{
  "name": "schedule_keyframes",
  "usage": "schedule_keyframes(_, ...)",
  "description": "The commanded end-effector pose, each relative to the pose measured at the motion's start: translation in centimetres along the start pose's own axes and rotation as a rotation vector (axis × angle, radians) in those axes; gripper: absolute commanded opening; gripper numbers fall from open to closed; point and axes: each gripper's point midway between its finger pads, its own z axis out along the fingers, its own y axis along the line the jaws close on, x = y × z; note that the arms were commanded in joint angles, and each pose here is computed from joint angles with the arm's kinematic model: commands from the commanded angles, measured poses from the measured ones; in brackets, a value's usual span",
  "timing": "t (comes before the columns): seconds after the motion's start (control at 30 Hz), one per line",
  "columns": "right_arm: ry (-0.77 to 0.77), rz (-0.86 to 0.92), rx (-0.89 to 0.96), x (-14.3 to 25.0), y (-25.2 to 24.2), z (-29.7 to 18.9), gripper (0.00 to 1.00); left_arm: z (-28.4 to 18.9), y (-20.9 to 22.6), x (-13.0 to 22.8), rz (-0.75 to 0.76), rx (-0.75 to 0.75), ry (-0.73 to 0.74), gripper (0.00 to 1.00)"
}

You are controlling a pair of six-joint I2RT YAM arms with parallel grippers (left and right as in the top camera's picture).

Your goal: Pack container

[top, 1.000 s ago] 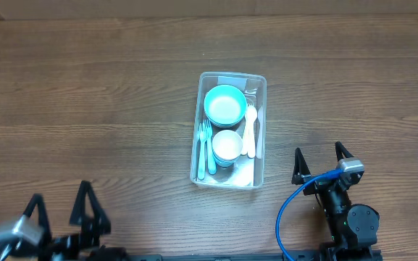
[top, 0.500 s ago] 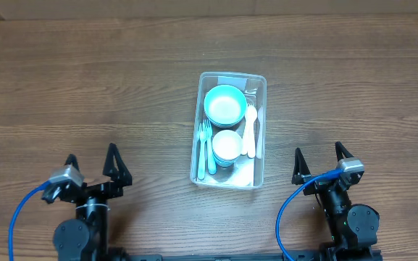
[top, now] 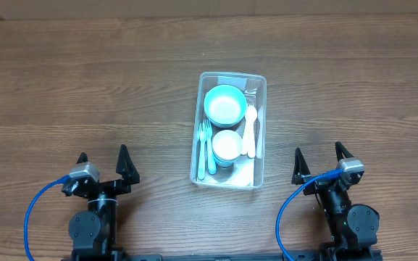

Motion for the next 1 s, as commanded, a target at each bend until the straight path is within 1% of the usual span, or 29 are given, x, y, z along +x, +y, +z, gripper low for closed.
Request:
schedule_keyframes(0.0, -0.004, -0.003, 0.011, 0.2, -0.2, 0.0, 1.00, 0.0, 0.2, 0.4, 0.101, -0.003, -0.004, 1.00)
schedule_keyframes(0.07, -0.004, -0.003, 0.011, 0.2, -0.2, 0.0, 1.00, 0.0, 0.2, 0.4, 0.154, -0.001, -0.004, 1.00)
schedule_keyframes(0.1, -0.004, -0.003, 0.011, 0.2, -0.2, 0.0, 1.00, 0.0, 0.1, 0.4, 0.221, 0.003, -0.004, 1.00)
schedule_keyframes(0.23, -0.004, -0.003, 0.011, 0.2, -0.2, 0.0, 1.00, 0.0, -0.5, 0.6, 0.384, 0.043, 0.001, 1.00)
schedule_keyframes(0.53, -0.004, -0.003, 0.011, 0.2, -0.2, 0.0, 1.00, 0.0, -0.8, 0.8, 0.415, 0.060, 0.007, 1.00)
schedule_keyframes(0.63, -0.004, -0.003, 0.011, 0.2, -0.2, 0.0, 1.00, 0.0, -0.6, 1.4, 0.415, 0.057, 0.030, 1.00)
schedule_keyframes(0.73, -0.004, -0.003, 0.011, 0.2, -0.2, 0.0, 1.00, -0.1, 0.0, 3.1, 0.417, 0.050, 0.106, 1.00)
schedule_keyframes(0.97, -0.004, -0.003, 0.011, 0.2, -0.2, 0.0, 1.00, -0.1, -0.1, 3.1, 0.417, 0.050, 0.103, 1.00)
